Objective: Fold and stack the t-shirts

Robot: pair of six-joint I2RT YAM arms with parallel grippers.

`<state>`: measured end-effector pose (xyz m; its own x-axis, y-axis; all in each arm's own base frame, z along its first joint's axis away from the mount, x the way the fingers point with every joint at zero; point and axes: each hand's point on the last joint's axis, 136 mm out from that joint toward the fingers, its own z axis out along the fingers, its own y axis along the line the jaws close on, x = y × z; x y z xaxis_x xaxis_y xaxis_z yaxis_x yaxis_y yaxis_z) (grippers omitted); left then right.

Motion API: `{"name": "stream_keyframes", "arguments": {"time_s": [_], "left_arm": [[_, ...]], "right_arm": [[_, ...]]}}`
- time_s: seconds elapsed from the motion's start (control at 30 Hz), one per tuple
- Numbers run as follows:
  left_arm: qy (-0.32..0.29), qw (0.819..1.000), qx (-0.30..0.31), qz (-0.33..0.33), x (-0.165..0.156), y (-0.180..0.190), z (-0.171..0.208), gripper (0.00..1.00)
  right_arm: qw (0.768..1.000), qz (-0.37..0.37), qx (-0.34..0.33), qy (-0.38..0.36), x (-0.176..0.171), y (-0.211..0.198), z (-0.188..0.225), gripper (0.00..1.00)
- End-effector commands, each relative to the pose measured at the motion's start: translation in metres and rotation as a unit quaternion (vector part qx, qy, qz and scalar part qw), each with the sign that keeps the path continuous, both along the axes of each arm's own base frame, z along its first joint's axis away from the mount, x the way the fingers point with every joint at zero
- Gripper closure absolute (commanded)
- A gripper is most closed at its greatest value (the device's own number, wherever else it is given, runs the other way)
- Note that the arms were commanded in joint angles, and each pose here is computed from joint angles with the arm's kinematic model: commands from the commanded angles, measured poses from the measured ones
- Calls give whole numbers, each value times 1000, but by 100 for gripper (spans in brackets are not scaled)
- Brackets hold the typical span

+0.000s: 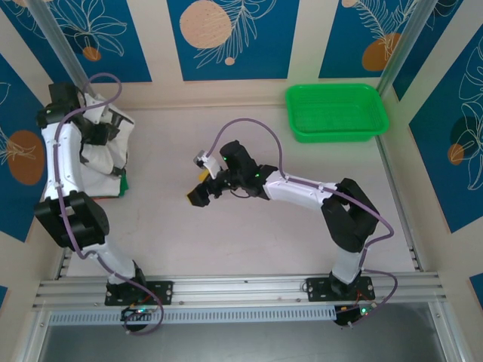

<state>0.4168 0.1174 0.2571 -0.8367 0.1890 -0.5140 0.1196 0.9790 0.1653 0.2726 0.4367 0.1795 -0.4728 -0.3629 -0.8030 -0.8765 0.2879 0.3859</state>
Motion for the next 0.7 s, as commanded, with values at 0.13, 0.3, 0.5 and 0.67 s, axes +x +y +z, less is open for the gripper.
{"name": "stream_keyframes", "arguments": {"time_s": [0.13, 0.3, 0.5, 0.67], "left_arm": [[37, 999, 14, -8, 6, 19, -15, 100], [50, 999, -12, -1, 8, 20, -29, 100], [78, 997, -20, 9, 5, 28, -54, 100], [106, 994, -2, 26, 4, 42, -75, 100]], "right_arm": [[1000, -10, -19, 7, 4, 1, -13, 2], [999, -15, -26, 11, 8, 1, -18, 2], [999, -15, -31, 15, 9, 3, -21, 2], [999, -16, -32, 17, 12, 3, -22, 2]]}}
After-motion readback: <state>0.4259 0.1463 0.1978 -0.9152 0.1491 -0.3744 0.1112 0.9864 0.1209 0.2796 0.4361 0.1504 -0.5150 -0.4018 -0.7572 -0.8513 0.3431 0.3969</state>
